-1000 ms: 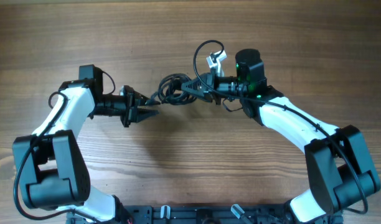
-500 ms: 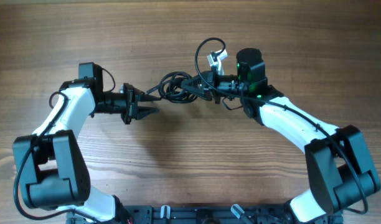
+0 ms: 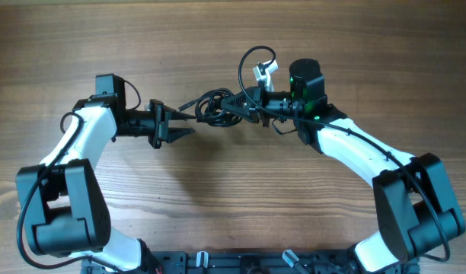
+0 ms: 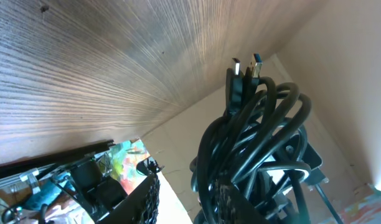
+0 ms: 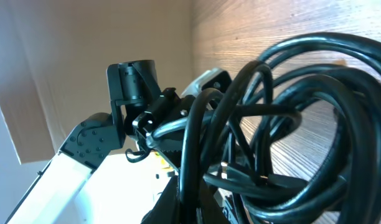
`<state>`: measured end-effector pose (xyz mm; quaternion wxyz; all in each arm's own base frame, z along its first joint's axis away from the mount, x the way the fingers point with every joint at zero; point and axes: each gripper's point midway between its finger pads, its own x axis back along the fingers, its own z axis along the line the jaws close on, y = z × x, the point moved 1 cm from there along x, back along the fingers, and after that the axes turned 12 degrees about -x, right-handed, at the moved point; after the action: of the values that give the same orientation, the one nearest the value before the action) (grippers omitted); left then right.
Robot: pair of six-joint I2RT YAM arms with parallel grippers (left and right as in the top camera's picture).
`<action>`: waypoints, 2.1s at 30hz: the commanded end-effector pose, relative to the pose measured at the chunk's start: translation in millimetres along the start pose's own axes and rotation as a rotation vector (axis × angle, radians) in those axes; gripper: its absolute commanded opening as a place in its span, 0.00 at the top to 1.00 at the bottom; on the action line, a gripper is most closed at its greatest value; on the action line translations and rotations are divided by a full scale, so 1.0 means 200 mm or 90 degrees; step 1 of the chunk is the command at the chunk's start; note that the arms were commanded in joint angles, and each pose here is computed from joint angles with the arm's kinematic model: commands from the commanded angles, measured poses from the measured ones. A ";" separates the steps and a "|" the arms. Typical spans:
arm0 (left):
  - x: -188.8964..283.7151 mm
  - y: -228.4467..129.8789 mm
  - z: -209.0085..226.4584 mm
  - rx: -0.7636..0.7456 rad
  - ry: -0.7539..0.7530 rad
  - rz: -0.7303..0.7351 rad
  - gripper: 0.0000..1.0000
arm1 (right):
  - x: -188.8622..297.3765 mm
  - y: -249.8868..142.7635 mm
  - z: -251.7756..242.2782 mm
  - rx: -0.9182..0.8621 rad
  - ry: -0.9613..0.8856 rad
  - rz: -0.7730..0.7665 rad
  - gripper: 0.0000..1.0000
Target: Untangle cables
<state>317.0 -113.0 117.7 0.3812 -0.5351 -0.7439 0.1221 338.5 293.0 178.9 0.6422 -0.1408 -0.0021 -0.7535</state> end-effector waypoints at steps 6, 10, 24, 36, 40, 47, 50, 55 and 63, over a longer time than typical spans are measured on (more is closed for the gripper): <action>-0.06 -0.09 -0.03 0.020 0.010 0.027 0.68 | 0.00 -0.02 0.04 0.015 0.014 0.018 0.96; -0.07 -0.10 -0.03 0.041 0.013 0.030 0.65 | 0.00 -0.03 0.04 0.015 0.014 0.019 0.96; -0.07 -0.10 -0.03 0.041 0.012 0.029 0.72 | 0.00 -0.03 0.04 0.015 0.014 0.019 0.96; -0.07 -0.11 -0.04 0.073 0.006 0.039 0.79 | 0.00 -0.03 0.04 0.018 0.014 0.024 0.96; -0.07 -0.11 -0.04 0.072 0.006 0.038 0.79 | 0.00 -0.03 0.04 0.018 0.014 0.024 0.96; -0.07 -0.08 -0.07 0.017 -0.008 0.030 0.96 | 0.00 -0.03 0.00 0.040 -0.003 0.021 0.96; -0.07 -0.08 -0.08 -0.025 -0.013 0.028 0.96 | 0.00 -0.01 -0.07 0.039 -0.037 0.001 0.96; -0.06 -0.12 -0.11 -0.077 -0.040 0.057 0.96 | 0.05 0.06 -0.34 -0.008 -0.181 -0.087 0.96; -0.03 -0.21 -0.24 -0.163 -0.134 0.135 0.96 | 0.29 0.18 -0.71 -0.059 -0.431 -0.256 0.96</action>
<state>325.1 -137.8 136.1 0.3093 -0.5868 -0.7403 0.1092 317.3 240.5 69.7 0.5249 -0.3760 -0.1130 -0.7552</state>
